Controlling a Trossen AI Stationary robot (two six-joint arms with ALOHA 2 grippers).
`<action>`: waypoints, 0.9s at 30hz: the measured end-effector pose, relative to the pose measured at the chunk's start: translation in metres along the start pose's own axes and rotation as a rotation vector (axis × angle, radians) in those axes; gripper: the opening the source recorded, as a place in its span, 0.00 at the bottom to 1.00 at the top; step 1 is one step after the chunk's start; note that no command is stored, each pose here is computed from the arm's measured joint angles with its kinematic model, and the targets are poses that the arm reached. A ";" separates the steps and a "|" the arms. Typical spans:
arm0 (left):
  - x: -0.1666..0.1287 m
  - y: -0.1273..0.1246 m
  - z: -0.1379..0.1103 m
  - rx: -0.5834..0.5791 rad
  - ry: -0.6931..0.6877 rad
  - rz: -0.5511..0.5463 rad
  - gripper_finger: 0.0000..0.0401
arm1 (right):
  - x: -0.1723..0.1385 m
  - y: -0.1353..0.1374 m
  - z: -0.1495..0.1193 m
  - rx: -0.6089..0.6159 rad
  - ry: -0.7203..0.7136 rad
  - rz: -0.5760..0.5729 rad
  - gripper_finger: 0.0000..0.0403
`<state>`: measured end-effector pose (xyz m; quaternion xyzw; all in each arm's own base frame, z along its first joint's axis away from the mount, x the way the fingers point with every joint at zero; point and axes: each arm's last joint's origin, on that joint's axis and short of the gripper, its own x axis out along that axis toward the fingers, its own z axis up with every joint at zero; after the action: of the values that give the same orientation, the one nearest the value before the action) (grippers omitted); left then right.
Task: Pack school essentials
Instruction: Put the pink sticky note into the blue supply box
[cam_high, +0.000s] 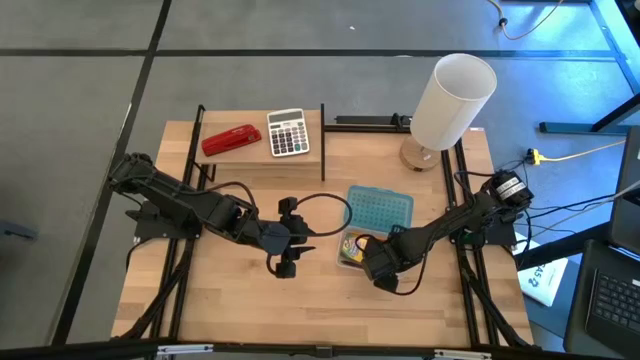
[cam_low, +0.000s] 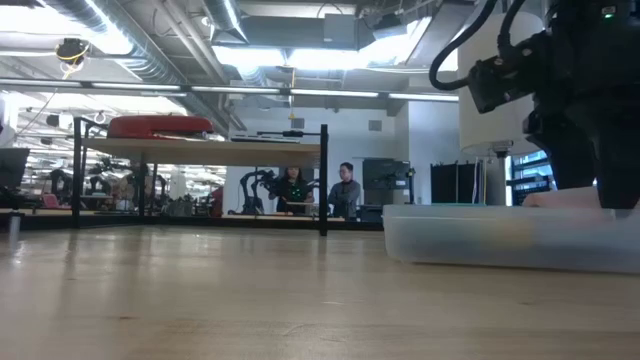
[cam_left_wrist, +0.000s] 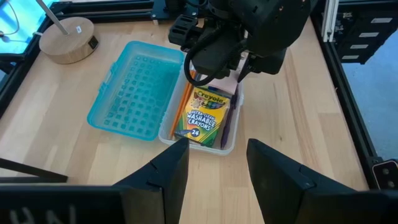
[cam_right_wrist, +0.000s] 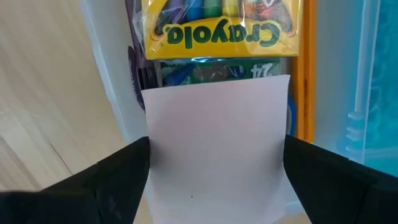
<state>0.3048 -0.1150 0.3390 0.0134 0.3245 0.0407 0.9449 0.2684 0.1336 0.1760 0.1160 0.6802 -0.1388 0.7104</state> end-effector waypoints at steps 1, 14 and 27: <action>0.000 0.000 0.000 0.000 0.000 0.000 0.39 | 0.000 0.000 0.000 -0.001 -0.003 -0.003 0.87; 0.000 0.000 0.000 0.000 -0.001 0.000 0.39 | 0.000 -0.001 -0.001 -0.002 0.003 -0.013 0.87; 0.000 0.000 0.000 0.000 -0.001 0.000 0.39 | 0.000 0.000 0.000 -0.024 -0.003 -0.009 0.87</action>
<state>0.3049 -0.1150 0.3390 0.0133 0.3241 0.0406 0.9451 0.2681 0.1332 0.1760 0.1045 0.6813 -0.1340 0.7120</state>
